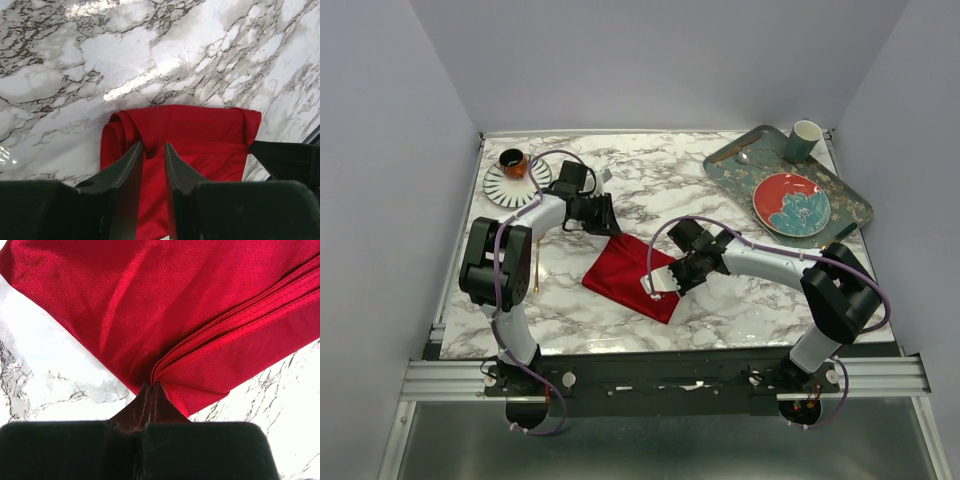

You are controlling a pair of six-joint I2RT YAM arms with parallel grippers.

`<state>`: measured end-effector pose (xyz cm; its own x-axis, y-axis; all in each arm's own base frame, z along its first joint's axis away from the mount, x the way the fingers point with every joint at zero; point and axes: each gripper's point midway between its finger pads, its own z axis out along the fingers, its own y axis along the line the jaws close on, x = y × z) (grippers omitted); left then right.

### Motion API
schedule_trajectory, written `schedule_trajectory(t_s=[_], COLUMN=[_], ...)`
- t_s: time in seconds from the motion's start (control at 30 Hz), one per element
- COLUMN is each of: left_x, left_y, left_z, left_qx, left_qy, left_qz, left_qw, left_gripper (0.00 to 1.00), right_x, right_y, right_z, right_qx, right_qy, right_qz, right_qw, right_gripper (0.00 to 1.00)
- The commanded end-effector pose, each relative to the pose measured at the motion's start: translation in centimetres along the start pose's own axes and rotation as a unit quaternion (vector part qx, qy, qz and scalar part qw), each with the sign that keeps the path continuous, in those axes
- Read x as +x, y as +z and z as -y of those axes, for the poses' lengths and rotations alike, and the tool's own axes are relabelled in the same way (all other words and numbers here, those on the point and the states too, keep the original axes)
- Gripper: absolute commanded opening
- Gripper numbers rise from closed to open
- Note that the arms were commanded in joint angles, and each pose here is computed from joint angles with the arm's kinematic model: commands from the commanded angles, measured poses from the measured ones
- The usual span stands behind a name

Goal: Fold the napkin into a case and place the utensils inside
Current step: Fold the lower triangle-folded napkin at the center of the board.

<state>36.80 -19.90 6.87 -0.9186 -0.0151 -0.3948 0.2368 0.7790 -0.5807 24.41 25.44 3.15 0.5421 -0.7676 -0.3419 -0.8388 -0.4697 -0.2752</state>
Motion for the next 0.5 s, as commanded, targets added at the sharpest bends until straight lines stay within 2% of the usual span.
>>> schedule_trajectory(t_s=[0.0,0.23,0.47], left_x=[1.1,1.1,1.5], left_y=[0.5,-0.3,-0.9], left_z=[-0.4,-0.4,-0.5], left_qx=[-0.008,-0.019,-0.027], left_qy=[-0.003,0.005,0.01], left_qz=[-0.014,-0.012,-0.019], left_qw=[1.0,1.0,0.999], left_gripper=[0.25,0.01,0.0], right_x=[-0.6,-0.8,-1.4], right_y=[-0.9,-1.2,-1.7], right_z=[-0.3,-0.3,-0.4], right_qx=[0.002,0.003,0.006], right_qy=[0.003,0.001,0.006], right_qz=[0.016,0.019,0.029], right_qw=[1.0,1.0,1.0], right_gripper=[0.01,0.01,0.01])
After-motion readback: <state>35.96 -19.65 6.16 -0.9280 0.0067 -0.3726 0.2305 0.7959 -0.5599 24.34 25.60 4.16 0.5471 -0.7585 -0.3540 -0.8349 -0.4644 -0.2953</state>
